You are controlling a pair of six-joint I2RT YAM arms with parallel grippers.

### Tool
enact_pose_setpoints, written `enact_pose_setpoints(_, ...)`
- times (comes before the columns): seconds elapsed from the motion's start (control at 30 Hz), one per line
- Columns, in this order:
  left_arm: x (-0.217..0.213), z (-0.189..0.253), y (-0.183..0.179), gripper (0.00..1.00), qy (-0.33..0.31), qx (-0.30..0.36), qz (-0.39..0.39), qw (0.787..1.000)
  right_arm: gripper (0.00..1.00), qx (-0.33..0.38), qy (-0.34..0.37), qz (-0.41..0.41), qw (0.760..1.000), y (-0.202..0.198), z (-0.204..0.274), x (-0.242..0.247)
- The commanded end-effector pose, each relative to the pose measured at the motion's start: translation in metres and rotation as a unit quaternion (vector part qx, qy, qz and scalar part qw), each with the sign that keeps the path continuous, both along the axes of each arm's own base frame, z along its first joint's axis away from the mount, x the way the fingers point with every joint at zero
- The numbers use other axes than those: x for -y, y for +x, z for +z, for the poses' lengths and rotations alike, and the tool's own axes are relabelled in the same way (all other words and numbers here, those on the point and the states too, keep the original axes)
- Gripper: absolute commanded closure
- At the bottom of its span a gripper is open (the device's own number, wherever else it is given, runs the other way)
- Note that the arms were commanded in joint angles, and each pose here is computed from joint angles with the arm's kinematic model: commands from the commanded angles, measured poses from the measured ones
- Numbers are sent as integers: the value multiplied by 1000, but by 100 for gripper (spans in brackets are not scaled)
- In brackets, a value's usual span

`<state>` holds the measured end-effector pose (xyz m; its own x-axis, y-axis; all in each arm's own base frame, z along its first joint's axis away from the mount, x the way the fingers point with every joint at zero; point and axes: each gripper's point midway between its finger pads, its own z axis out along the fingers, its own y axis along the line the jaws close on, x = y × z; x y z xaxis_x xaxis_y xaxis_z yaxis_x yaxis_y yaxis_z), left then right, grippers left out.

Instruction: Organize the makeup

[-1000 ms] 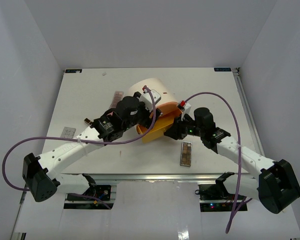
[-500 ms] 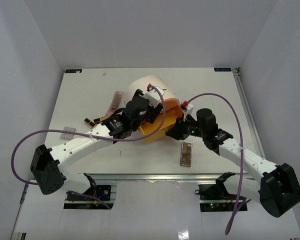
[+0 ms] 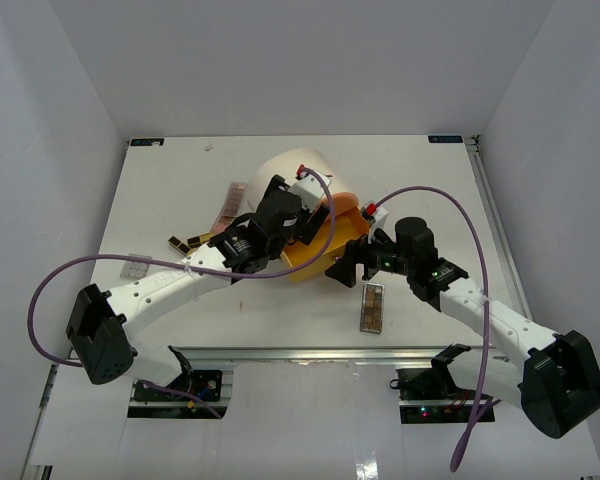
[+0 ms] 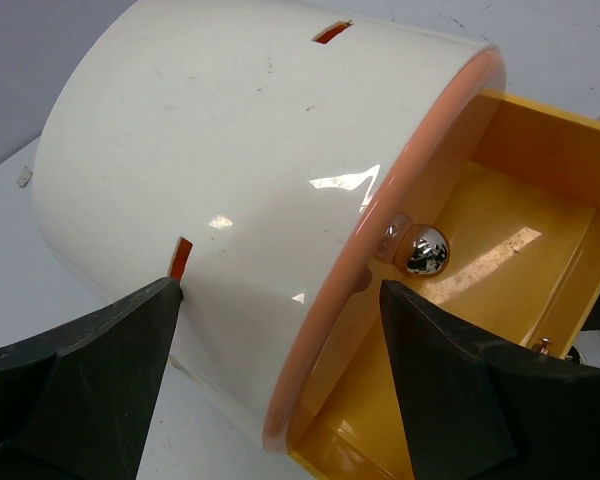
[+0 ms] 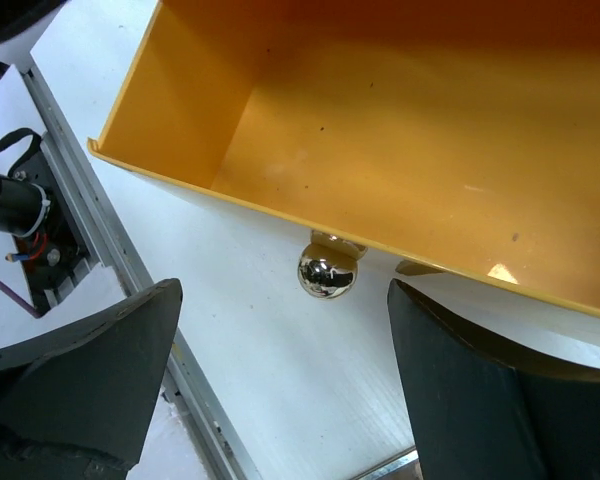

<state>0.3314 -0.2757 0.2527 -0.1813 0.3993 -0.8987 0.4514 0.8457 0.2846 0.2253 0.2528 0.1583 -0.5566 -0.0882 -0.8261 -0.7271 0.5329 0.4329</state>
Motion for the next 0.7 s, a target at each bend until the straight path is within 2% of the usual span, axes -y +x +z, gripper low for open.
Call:
enact_pose_setpoints(0.0, 0, 15, -7, 8, -37, -12, -7, 999, 10, 70, 7, 20, 997, 3, 30, 2)
enact_pose_setpoints(0.17, 3, 51, -18, 7, -96, -2, -25, 995, 10, 108, -16, 70, 992, -10, 36, 13)
enact_pose_setpoints(0.3, -1, 82, -32, 7, -150, 6, -40, 988, 10, 120, -40, 175, 977, -40, 35, 28)
enact_pose_setpoints(0.4, -7, 105, -51, 7, -195, 9, -63, 979, 10, 126, -46, 218, 967, -50, 44, 41)
enact_pose_setpoints(0.5, -23, 120, -73, 6, -241, 10, -73, 968, 10, 135, -64, 224, 963, -54, 45, 59)
enact_pose_setpoints(0.67, -56, 103, -90, 6, -256, 8, -41, 966, 10, 139, -101, 166, 971, -35, 39, 89)
